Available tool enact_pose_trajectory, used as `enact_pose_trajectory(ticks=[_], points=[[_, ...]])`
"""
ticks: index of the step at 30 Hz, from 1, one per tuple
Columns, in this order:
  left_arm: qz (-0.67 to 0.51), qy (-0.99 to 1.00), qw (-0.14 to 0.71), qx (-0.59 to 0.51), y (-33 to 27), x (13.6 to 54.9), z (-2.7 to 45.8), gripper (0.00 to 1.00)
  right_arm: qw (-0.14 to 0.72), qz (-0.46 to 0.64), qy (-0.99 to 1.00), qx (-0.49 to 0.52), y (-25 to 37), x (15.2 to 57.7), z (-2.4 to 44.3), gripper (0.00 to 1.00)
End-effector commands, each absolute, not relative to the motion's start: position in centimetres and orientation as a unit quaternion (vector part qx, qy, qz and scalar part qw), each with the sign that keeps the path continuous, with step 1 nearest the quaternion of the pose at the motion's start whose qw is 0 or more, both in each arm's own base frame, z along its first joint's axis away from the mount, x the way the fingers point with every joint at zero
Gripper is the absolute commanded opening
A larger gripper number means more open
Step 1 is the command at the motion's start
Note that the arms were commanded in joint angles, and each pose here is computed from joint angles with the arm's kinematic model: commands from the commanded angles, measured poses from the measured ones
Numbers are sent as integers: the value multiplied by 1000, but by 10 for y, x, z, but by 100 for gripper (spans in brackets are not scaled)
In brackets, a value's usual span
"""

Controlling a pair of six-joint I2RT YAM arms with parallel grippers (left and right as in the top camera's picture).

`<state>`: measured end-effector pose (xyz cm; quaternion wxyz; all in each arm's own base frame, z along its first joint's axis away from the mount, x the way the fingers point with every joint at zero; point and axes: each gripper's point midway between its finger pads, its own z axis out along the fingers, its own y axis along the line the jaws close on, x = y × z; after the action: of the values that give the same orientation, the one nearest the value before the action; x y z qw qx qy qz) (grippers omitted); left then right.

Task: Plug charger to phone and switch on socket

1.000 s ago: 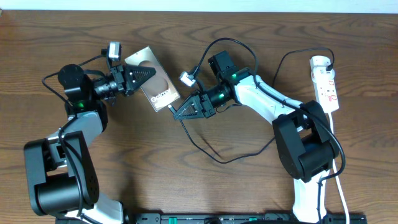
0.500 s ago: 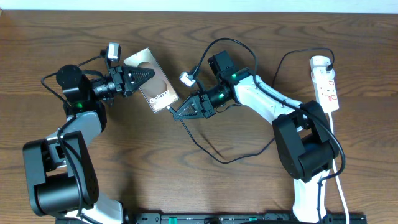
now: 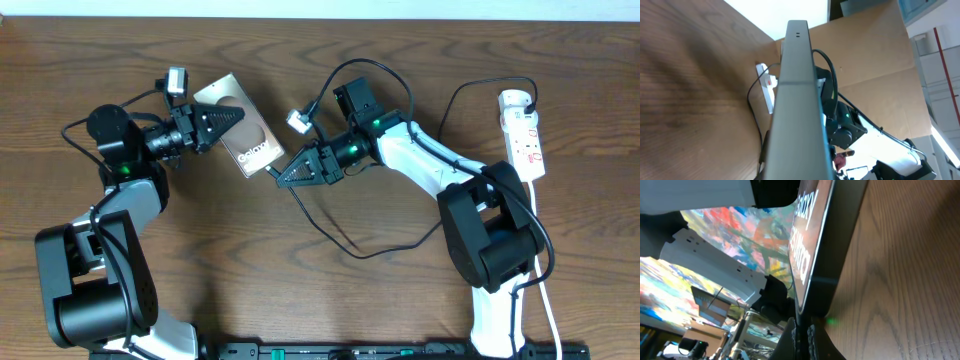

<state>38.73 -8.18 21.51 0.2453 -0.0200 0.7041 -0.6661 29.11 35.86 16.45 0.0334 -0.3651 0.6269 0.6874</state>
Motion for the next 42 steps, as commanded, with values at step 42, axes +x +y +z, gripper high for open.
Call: enact_pose_trajectory(ticks=[42], points=[[-664,700,261,-8,-105,396,224,8,37,671,664,-329,384,319,175,1]])
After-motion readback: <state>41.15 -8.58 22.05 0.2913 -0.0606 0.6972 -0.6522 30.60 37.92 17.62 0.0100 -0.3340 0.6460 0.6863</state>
